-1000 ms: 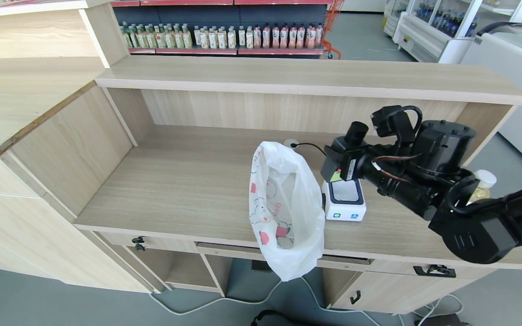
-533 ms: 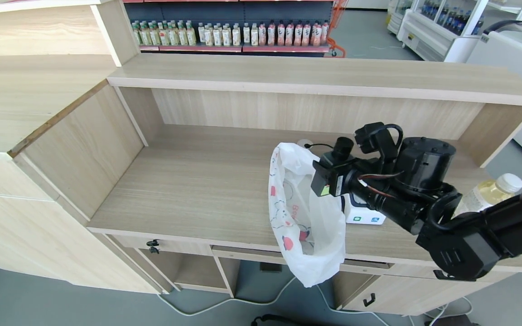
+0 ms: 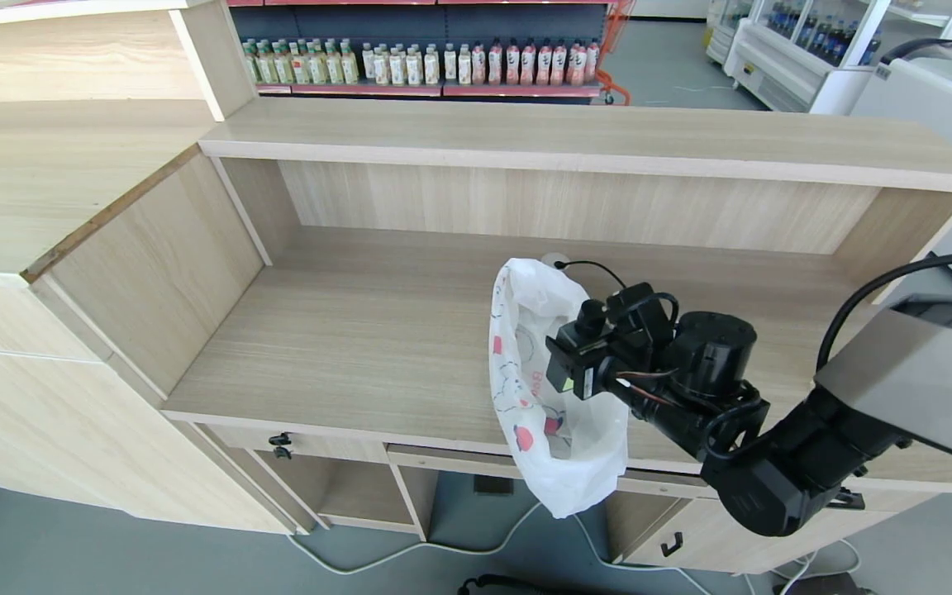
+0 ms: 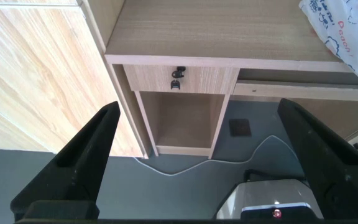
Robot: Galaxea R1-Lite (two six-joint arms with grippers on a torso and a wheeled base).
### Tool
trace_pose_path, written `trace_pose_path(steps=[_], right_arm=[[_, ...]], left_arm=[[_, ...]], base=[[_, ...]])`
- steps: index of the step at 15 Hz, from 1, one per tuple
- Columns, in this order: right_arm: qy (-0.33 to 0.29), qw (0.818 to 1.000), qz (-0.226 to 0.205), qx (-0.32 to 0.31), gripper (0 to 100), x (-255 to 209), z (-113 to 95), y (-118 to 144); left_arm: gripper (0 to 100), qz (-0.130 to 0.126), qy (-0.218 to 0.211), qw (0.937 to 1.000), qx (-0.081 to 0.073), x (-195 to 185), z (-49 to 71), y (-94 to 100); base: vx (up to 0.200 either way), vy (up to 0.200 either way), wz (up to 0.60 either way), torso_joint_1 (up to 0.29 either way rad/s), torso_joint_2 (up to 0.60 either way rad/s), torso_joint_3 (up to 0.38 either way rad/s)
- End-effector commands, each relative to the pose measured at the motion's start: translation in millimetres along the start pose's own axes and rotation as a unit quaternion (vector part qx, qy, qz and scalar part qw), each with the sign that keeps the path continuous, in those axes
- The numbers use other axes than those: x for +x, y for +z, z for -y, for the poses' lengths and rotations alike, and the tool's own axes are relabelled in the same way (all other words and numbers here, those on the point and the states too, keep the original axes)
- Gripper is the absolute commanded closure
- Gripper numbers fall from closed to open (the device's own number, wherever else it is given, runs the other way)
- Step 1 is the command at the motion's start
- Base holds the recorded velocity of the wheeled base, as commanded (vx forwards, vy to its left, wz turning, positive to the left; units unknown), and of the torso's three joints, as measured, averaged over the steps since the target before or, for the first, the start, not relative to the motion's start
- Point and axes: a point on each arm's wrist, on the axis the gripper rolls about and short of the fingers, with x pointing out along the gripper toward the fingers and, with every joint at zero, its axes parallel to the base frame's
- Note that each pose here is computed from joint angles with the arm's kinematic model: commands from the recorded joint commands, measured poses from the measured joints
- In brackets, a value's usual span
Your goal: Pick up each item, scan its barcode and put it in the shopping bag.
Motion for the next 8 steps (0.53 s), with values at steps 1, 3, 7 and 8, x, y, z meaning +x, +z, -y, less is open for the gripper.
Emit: trace_pose_path(steps=[1,3,7,8], right_arm=[[0.013,1.0,-0.018,-0.006,100,4.5,-1.4,-15.7],[0.024,1.0,-0.013,-0.014,100,6.6,0.5,-20.0],[0.018,1.0,-0.007,-0.02,100,13.3,6.2,-38.5],[0.017,1.0,-0.011,-0.02,100,13.8,7.1,-41.9]], left_arm=[[0,0.0,0.0,1.0,0.0,0.0,0.0,0.0],[0,0.0,0.0,1.0,0.0,0.0,0.0,0.0],[0,0.0,-0.001,1.0,0.0,0.0,0.0,0.0],[0,0.0,0.0,1.0,0.0,0.0,0.0,0.0]], base=[[0.0,0.0,0.0,0.0,0.0,0.0],[0.0,0.0,0.0,0.0,0.0,0.0],[0.0,0.0,0.0,0.0,0.0,0.0],[0.0,0.0,0.0,0.0,0.0,0.0]])
